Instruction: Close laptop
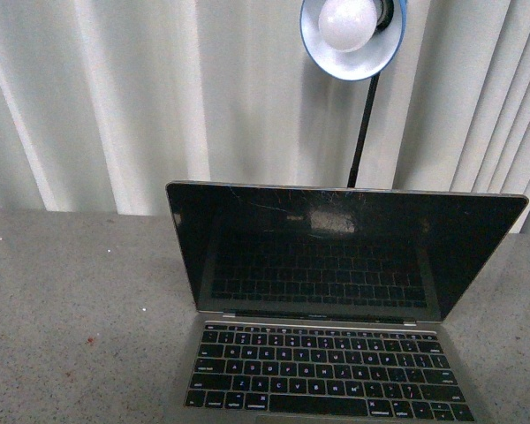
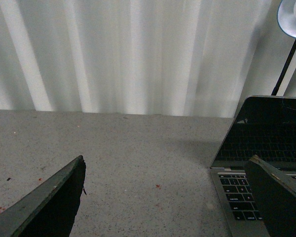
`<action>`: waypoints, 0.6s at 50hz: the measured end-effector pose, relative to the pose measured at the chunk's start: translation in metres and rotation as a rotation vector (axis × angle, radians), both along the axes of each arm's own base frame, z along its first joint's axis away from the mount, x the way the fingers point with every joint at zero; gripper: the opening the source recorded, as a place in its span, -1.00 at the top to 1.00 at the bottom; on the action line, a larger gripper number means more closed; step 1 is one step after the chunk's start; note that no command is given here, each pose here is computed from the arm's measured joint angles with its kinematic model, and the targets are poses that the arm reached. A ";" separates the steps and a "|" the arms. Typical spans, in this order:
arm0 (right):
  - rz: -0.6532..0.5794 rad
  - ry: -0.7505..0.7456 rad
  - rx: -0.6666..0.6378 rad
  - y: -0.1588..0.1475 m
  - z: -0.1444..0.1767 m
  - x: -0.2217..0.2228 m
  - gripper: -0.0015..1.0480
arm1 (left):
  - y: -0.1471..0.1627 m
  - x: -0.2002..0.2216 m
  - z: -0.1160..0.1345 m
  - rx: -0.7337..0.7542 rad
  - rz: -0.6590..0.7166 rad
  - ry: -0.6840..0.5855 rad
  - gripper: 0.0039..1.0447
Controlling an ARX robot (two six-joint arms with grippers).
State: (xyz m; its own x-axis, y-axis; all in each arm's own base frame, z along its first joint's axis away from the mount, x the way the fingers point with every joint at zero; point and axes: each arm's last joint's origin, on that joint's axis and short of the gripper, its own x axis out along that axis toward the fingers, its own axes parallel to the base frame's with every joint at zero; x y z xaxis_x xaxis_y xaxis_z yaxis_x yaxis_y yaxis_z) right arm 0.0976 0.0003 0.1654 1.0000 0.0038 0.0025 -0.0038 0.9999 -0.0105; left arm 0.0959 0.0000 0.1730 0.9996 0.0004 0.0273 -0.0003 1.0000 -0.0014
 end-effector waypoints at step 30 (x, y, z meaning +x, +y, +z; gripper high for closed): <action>0.000 0.000 0.000 0.000 0.000 0.000 -0.86 | 0.000 0.000 0.000 0.000 0.000 0.000 -0.87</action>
State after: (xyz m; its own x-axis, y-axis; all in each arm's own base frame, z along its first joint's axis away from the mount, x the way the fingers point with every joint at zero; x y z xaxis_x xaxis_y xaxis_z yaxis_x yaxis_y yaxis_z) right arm 0.0976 0.0003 0.1654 1.0000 0.0038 0.0025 -0.0038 0.9999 -0.0105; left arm 0.0960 0.0000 0.1729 0.9996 0.0004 0.0269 -0.0003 1.0000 -0.0014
